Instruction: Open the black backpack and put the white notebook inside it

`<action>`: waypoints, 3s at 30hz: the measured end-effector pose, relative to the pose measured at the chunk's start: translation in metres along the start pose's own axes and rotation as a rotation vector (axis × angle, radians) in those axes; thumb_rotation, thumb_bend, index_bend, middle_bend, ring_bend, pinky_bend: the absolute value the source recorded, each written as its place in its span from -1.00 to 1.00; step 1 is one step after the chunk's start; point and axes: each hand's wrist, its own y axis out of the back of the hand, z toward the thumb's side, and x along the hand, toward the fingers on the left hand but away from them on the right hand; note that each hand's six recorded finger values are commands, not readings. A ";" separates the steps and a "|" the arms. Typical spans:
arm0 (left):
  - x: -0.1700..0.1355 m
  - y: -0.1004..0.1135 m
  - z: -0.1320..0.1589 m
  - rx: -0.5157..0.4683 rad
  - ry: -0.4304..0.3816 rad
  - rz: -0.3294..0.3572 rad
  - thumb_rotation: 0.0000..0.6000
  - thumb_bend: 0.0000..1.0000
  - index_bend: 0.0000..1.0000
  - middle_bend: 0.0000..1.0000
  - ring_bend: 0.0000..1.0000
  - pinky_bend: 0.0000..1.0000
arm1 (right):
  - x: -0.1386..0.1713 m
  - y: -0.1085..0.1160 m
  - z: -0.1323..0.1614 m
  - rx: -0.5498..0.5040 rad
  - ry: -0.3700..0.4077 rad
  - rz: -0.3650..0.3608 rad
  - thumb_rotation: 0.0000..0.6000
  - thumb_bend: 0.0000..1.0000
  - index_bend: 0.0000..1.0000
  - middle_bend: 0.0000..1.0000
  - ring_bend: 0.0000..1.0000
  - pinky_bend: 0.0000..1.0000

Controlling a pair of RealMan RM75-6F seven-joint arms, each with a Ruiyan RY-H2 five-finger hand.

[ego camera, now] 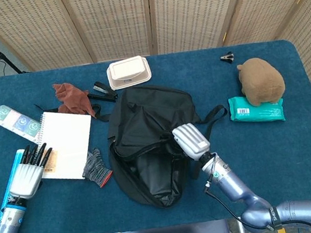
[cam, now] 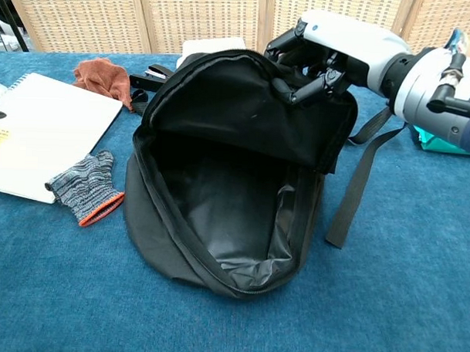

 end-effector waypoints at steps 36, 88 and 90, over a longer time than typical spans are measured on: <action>0.030 0.015 0.019 0.063 -0.048 0.143 1.00 0.01 0.51 0.10 0.10 0.22 | 0.007 0.000 0.000 -0.011 0.013 0.021 1.00 0.22 0.28 0.19 0.10 0.21; -0.068 0.193 0.087 -0.467 -0.625 1.077 1.00 0.06 0.78 0.35 0.26 0.31 | -0.021 0.033 -0.005 -0.105 -0.113 0.020 1.00 0.22 0.30 0.22 0.12 0.21; -0.063 0.195 0.093 -0.450 -0.639 1.086 1.00 0.06 0.78 0.35 0.26 0.31 | -0.021 0.032 -0.005 -0.106 -0.114 0.022 1.00 0.22 0.30 0.22 0.12 0.21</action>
